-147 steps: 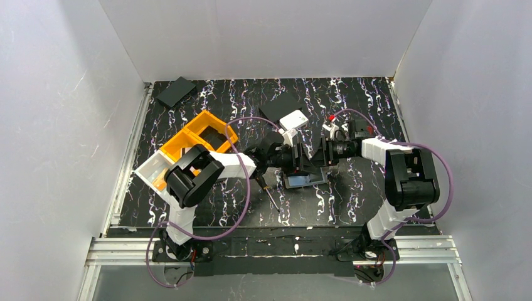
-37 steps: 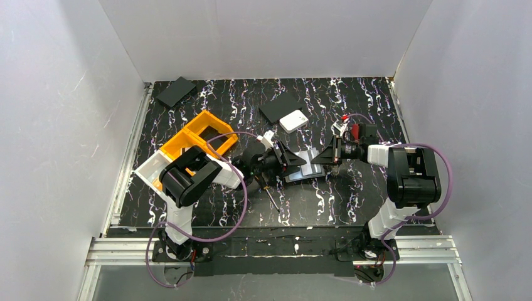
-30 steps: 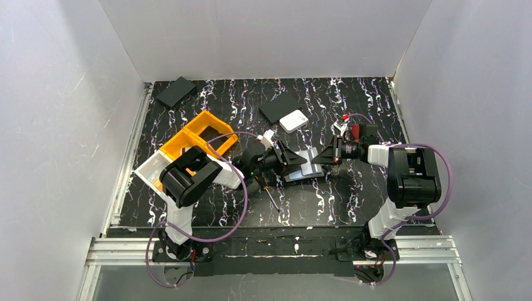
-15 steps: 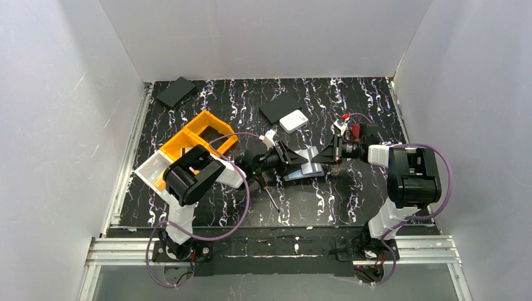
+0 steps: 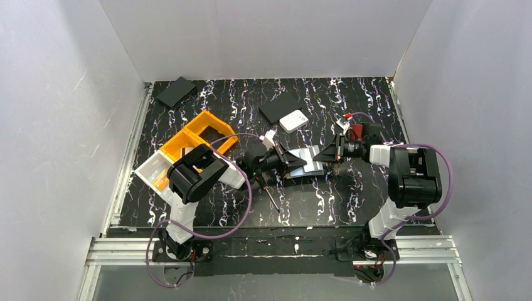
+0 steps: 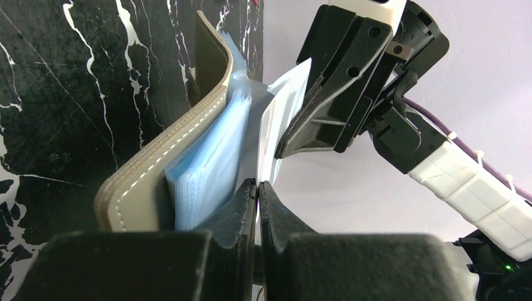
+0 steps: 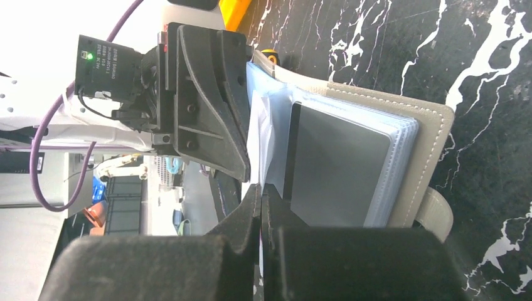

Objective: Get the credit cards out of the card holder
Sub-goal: Remove the credit card from the card holder.

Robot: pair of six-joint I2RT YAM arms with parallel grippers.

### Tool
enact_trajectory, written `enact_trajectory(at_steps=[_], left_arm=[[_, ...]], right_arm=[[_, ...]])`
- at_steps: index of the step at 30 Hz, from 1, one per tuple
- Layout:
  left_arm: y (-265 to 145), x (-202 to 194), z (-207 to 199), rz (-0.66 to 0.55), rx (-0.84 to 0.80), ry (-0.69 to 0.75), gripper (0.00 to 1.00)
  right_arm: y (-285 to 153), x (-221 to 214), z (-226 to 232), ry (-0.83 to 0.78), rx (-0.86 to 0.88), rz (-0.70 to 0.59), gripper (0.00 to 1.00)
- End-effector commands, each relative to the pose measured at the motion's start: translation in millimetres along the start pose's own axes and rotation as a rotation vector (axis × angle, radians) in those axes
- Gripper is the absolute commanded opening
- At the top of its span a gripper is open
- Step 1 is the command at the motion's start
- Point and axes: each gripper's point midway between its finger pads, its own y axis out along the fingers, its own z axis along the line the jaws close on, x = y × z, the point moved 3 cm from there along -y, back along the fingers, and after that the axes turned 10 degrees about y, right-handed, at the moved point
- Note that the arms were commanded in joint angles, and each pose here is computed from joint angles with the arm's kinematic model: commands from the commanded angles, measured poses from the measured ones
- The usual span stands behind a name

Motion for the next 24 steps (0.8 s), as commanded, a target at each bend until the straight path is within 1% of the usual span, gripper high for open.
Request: enact_trajectory(at_steps=[1, 6, 16, 20, 24], left_arm=[[-5, 9, -17, -0.042, -0.081, 0.037, 0.00], [-19, 10, -9, -0.044, -0.062, 0.064, 0.00], [-25, 5, 10, -0.003, -0.036, 0.063, 0.00], [-29, 5, 15, 0.006, -0.027, 0.065, 0.00], [-30, 5, 21, 0.018, -0.018, 0.059, 0.00]], right_arm=[[2, -6, 14, -0.033, 0.058, 0.036, 0.01], [3, -5, 8, -0.013, 0.040, 0.032, 0.01], [6, -7, -13, 0.023, -0.024, 0.035, 0.01], [7, -9, -22, 0.037, -0.041, 0.046, 0.05], [7, -11, -28, 0.057, -0.061, 0.057, 0.05]])
